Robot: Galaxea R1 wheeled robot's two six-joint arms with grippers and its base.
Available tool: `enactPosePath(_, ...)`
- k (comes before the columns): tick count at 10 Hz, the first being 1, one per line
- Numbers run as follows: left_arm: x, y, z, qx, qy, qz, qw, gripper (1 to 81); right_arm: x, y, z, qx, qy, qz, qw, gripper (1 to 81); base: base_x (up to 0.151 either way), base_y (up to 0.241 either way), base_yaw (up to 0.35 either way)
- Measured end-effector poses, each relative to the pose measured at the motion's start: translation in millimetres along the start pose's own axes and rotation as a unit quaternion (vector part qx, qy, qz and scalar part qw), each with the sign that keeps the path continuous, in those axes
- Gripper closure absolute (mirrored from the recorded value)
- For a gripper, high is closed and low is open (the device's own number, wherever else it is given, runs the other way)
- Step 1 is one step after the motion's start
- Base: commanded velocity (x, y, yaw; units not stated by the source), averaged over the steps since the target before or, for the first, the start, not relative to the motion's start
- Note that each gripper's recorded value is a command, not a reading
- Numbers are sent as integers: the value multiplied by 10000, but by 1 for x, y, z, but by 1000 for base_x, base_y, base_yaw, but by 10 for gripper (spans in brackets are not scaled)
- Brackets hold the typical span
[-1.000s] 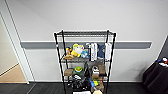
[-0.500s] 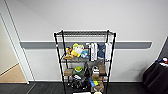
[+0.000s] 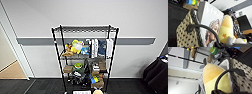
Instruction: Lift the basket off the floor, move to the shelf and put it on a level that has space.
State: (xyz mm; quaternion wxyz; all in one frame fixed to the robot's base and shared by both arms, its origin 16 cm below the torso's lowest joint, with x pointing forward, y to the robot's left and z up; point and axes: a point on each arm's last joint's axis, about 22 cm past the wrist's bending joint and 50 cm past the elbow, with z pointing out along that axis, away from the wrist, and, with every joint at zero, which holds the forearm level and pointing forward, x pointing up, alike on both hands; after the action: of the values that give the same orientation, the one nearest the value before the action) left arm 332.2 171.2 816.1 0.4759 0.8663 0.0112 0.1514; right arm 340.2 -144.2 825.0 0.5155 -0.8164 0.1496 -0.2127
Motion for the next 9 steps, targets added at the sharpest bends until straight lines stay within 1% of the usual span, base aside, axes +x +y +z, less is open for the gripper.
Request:
enactPosePath(3,-1,1,1,-13,-16,-3,10000,811,0,-1,0,4,8,-10,10000,811,0,0,0)
enactPosePath(6,4,15,-7,-47,110,194,9997,811,4,-17,-6,118,102,-187,9997,811,0,0,0)
enactPosePath(9,-3,14,-8,-43,29,181,9998,811,-4,-13,-8,90,71,-145,9998,811,0,0,0)
